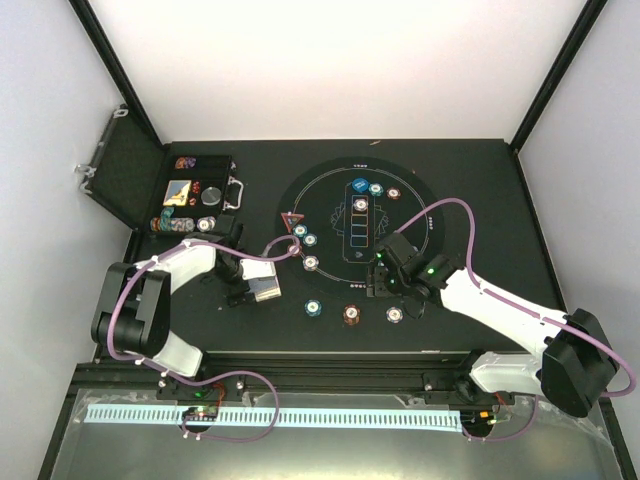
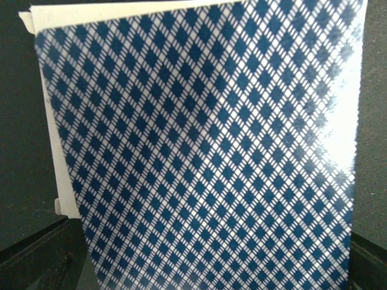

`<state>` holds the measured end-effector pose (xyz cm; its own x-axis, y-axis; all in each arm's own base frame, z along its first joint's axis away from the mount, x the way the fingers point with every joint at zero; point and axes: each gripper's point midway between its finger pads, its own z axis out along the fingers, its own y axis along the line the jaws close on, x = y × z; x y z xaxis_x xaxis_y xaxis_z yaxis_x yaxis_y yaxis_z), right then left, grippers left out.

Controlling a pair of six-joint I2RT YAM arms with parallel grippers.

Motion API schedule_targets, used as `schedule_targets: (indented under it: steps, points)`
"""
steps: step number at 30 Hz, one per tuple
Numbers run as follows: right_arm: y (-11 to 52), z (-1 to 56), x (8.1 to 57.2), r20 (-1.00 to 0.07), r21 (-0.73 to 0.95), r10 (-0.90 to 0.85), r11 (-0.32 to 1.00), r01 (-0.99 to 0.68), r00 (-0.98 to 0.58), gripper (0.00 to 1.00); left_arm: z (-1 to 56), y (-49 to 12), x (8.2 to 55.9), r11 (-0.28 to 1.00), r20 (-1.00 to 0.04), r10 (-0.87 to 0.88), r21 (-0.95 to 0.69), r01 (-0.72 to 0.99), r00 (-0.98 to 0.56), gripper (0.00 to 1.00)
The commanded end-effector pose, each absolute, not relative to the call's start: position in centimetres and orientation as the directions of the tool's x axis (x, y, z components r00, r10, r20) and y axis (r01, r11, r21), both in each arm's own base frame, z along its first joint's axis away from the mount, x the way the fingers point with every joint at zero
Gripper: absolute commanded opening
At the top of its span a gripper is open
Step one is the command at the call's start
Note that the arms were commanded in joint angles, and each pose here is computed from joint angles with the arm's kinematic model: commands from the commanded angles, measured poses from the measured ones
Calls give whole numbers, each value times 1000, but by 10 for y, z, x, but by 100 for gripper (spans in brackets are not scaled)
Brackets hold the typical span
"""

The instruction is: Distribute texas hold em gaming equipment

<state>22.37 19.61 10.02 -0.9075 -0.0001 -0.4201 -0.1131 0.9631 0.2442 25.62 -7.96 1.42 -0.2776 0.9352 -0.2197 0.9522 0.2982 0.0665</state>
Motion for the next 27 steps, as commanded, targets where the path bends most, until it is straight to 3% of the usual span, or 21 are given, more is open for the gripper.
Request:
schedule_targets:
  steps: [1,6,12,23,27]
  points:
    - [204,111,225,-433,275,9,954,-123,-901,76,12,-80,259,273,-213,943,48,961,-257,99]
    - [206,110,224,-428,286,5,949,-130,-904,75,15,-83,263,278,-225,939,46,959,-261,98]
    - [210,109,224,-420,297,-6,944,-143,-908,74,16,-84,263,278,-232,937,40,960,-261,88]
    - [218,111,224,-413,322,-16,933,-162,-911,72,15,-83,263,279,-228,938,42,960,-262,61]
    - [223,115,225,-416,339,-17,925,-172,-909,72,19,-83,266,278,-232,938,62,959,-257,44]
